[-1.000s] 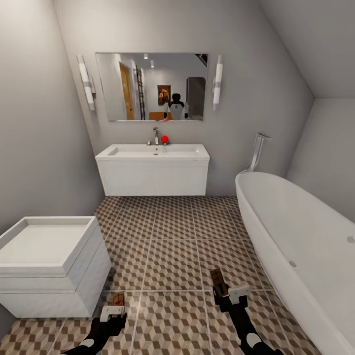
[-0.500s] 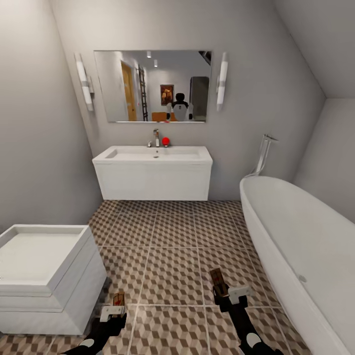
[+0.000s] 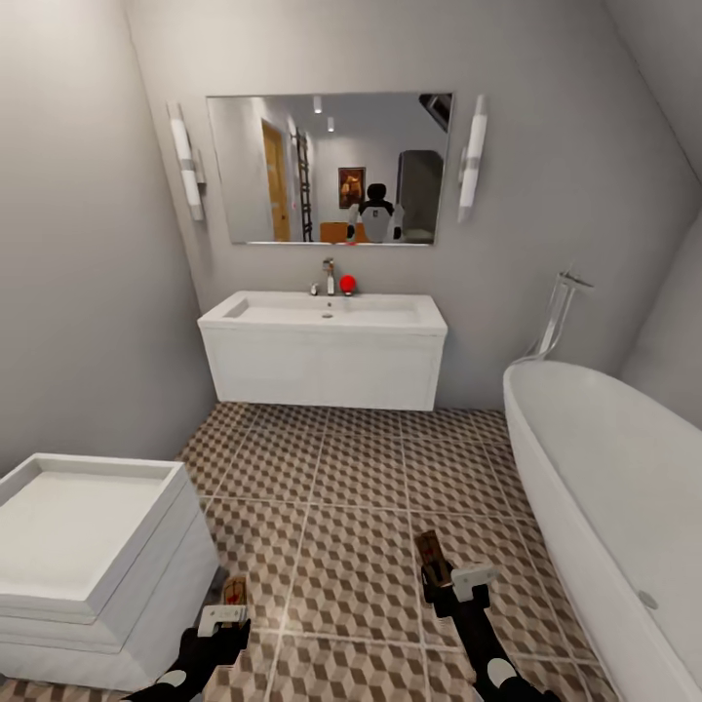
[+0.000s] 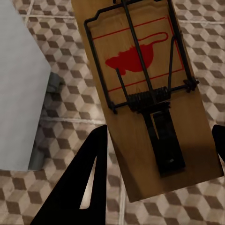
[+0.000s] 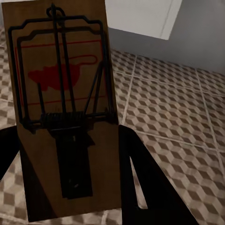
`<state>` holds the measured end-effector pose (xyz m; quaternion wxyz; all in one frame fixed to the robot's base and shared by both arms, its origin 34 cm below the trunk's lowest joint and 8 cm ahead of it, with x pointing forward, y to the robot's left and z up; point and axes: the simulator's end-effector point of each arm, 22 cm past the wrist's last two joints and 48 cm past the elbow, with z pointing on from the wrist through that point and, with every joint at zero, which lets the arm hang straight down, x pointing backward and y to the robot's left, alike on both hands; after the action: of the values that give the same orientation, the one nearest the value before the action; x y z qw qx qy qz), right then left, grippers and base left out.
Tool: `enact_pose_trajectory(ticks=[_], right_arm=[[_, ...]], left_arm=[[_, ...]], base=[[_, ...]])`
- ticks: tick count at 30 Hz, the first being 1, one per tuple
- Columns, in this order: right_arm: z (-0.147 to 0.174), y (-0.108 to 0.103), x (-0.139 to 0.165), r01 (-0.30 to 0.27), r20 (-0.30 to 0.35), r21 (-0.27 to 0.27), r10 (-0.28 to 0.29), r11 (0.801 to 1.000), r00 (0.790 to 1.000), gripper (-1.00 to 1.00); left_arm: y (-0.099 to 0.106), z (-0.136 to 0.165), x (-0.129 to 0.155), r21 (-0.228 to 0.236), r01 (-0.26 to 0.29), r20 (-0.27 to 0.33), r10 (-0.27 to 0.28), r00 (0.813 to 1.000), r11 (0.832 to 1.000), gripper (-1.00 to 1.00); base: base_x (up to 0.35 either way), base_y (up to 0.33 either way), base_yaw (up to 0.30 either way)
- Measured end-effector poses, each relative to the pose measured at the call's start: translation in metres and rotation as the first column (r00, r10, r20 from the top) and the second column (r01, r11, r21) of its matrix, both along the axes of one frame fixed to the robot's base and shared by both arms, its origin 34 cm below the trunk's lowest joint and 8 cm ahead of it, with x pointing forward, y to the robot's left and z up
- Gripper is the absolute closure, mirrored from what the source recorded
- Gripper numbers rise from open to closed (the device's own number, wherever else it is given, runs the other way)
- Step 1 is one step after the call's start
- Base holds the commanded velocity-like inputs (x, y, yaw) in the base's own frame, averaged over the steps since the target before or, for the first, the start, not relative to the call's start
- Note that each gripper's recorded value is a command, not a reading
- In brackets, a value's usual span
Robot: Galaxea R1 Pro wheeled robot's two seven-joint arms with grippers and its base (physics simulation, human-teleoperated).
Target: Take the four mousetraps from the cabinet in the bathroom and place them on the bathroom floor. Make sure all four end up on the same floor surface, and ensure that at least two of them are either under or directly next to the same bathroom sink.
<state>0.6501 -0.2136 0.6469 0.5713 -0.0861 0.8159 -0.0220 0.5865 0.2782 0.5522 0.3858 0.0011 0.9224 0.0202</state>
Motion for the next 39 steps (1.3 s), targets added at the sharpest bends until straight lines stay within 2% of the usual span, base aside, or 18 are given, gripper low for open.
enact_pose_trajectory(ticks=[21,39], right_arm=[[0.0000,-0.0002,0.0000,0.000,0.000,-0.001,0.000,1.000,1.000,1.00],[0.0000,-0.0005,0.0000,0.000,0.000,-0.001,0.000,1.000,1.000,1.00]], left_arm=[[0.0000,-0.0001,-0.0001,0.000,0.000,0.000,0.000,1.000,1.000,1.00],[-0.0001,-0.0001,-0.0001,0.000,0.000,0.000,0.000,1.000,1.000,1.00]], base=[[0.284,-0.002,0.001],[0.284,-0.093,-0.052]])
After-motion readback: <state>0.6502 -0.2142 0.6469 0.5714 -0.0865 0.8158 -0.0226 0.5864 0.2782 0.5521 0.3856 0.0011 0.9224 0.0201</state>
